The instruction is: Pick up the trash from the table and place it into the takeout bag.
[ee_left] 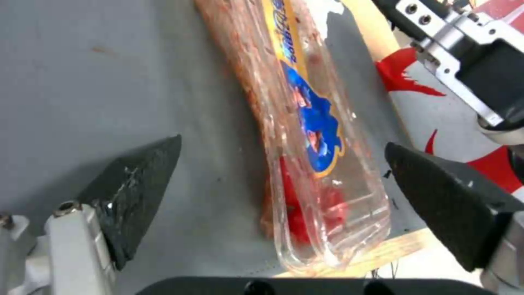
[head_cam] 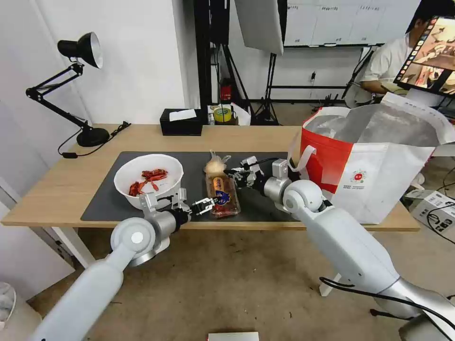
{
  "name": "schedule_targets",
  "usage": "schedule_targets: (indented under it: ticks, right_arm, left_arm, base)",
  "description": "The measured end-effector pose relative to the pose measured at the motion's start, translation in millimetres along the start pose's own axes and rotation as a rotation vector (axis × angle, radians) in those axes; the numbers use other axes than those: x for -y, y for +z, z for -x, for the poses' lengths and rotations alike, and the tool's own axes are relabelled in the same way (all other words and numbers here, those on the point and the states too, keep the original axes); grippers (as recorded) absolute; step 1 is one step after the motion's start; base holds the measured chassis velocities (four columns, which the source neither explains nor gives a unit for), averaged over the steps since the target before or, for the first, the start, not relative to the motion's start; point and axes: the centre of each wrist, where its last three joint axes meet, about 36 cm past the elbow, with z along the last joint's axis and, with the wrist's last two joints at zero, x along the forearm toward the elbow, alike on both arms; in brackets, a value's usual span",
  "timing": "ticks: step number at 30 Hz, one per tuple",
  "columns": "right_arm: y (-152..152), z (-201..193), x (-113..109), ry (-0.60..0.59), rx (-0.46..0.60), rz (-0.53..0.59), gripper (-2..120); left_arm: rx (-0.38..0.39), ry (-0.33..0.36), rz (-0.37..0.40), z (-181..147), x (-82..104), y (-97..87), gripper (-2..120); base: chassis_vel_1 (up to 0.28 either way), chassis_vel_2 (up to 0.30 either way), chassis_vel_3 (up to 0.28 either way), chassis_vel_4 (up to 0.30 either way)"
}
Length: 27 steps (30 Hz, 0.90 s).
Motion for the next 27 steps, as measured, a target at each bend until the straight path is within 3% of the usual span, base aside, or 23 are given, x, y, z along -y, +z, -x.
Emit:
schedule_targets:
  ticks: [15, 18, 25, 27]
  right_arm:
    - [-4, 1, 2, 0.009, 0.009, 0.002, 0]
    - [-3, 1, 3, 0.011, 0.008, 0.003, 0]
    - [-4, 0, 4, 0.016, 0.009, 0.003, 0]
    - [-4, 0, 4, 0.016, 0.009, 0.003, 0]
  left_arm:
    - [-0.011, 0.011, -0.009, 8, 4.4, -2.1, 99]
    - [-0.011, 0.011, -0.016, 10, 4.1, -0.9, 95]
    - [-0.008, 0.006, -0.027, 13, 3.5, 0.3, 68]
    - [-0.007, 0.006, -0.027, 13, 3.6, 0.3, 65]
  base:
    - [0.0, 0.0, 0.0, 0.0]
    - [0.0, 0.0, 0.0, 0.0]
    - [0.0, 0.0, 0.0, 0.0]
    - [0.0, 0.0, 0.0, 0.0]
